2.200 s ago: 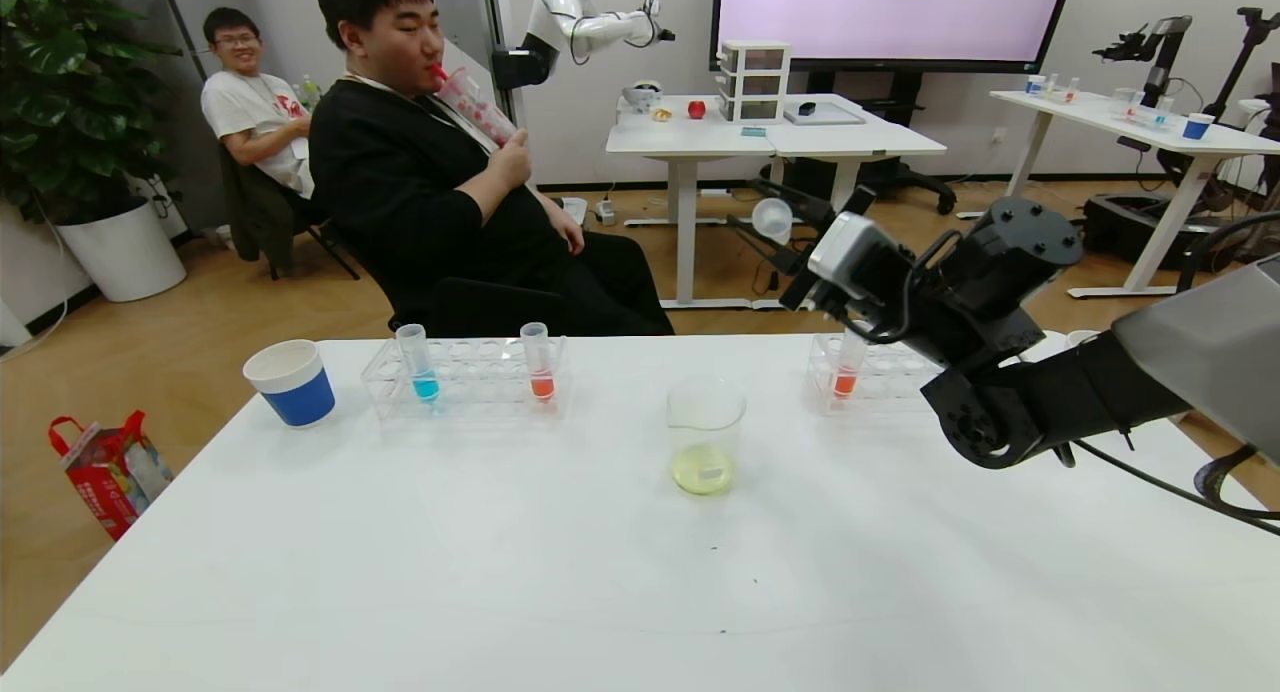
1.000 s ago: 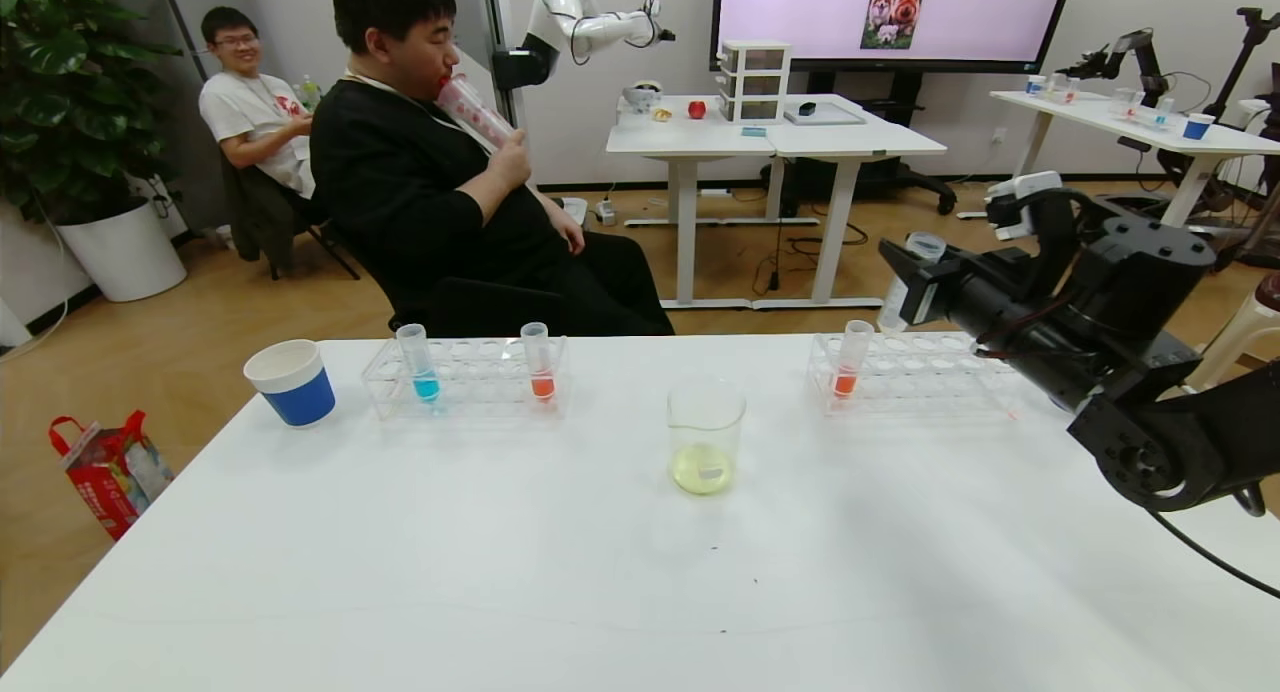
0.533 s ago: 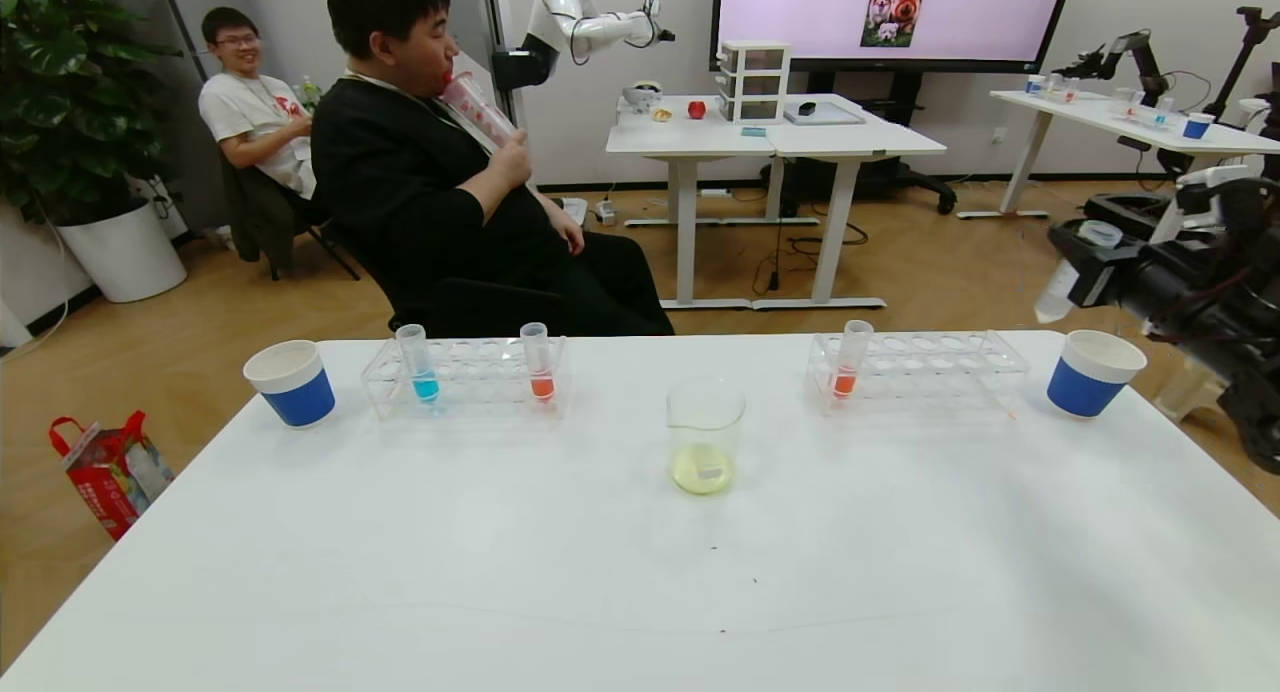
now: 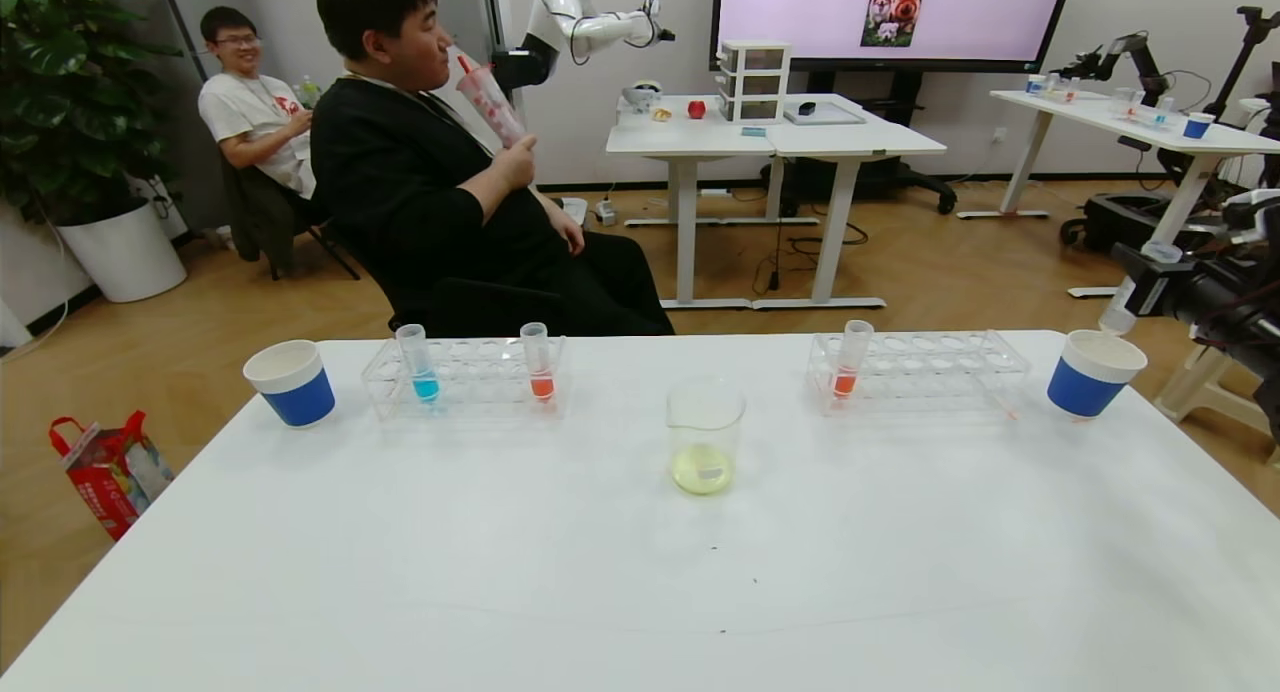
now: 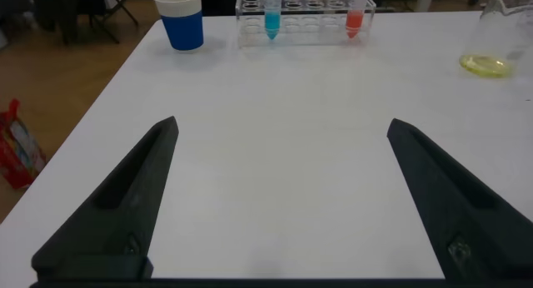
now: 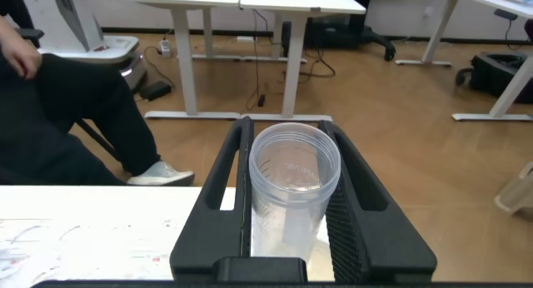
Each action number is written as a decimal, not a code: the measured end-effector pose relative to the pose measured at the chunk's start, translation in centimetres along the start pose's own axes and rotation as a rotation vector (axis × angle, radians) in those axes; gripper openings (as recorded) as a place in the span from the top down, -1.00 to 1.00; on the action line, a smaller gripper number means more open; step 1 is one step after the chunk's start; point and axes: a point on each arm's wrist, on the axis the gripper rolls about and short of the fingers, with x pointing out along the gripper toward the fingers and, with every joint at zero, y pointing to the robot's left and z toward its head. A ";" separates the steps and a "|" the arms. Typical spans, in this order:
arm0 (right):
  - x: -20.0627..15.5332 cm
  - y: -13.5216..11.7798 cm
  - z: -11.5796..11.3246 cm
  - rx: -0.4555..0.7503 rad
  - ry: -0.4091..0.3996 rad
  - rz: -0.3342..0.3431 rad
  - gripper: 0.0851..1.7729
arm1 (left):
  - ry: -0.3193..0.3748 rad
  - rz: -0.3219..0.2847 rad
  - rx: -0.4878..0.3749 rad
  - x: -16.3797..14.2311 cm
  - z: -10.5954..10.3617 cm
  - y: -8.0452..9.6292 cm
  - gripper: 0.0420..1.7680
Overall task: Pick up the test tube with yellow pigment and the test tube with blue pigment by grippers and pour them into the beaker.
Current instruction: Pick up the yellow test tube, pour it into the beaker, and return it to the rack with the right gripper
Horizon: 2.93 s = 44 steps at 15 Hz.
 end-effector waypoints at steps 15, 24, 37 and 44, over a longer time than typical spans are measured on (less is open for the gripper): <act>1.5 -2.7 -8.2 -0.022 0.078 -0.049 0.50 | 0.000 0.001 0.000 0.0 0.0 0.0 -0.98; 1.8 -2.4 -8.0 -0.035 0.037 -0.041 -0.96 | 0.000 0.001 0.000 0.0 0.0 0.0 -0.98; 2.3 12.3 0.1 -0.006 -0.012 0.096 -0.96 | 0.000 0.000 0.000 0.0 0.0 0.0 -0.98; -3.9 14.2 6.3 -0.005 -0.098 0.147 -0.96 | 0.000 0.000 0.000 0.0 0.0 0.0 -0.98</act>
